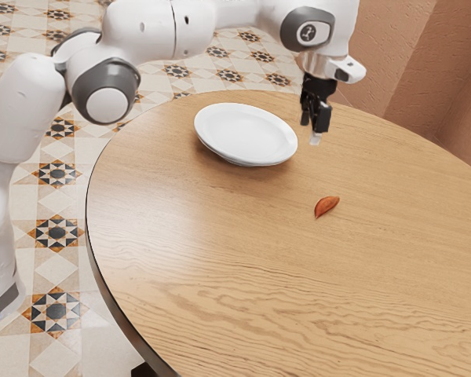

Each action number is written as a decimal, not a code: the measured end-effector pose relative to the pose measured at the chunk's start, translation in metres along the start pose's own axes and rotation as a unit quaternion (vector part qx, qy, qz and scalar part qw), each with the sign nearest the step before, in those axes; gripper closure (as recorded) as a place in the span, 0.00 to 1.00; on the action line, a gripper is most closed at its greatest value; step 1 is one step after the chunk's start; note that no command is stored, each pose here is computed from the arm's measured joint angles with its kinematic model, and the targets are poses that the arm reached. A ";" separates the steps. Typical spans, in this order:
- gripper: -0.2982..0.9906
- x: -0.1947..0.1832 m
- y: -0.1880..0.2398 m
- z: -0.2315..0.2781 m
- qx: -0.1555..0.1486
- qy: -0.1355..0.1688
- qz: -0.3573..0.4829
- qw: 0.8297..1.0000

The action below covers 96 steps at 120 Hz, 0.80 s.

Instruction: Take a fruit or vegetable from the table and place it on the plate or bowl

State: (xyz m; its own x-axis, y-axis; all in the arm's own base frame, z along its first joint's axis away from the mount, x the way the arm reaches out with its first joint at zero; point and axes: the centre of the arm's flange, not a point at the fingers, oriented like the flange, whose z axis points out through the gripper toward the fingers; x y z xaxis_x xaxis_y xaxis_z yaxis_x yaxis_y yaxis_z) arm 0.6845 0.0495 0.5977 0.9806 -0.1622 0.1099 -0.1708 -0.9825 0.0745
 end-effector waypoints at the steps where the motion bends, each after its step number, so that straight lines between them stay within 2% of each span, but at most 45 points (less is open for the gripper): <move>1: 0.23 0.001 0.001 0.002 -0.001 0.000 0.002 1.000; 18: 0.23 0.022 0.006 0.042 -0.045 0.019 0.055 0.997; 29: 0.23 0.028 0.005 0.074 -0.063 0.007 0.085 0.994; 54: 0.23 0.038 0.034 0.111 -0.055 -0.008 0.125 0.991; 82: 0.23 0.043 0.019 0.166 -0.052 -0.032 0.118 0.991; 96: 0.23 0.044 0.014 0.173 -0.048 -0.031 0.117 0.991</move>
State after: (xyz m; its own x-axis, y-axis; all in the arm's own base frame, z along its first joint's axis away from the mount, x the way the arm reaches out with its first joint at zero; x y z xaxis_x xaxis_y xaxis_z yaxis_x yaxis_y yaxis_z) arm 0.7422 0.0128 0.4325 0.9164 -0.3931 0.0749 -0.4000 -0.9045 0.1476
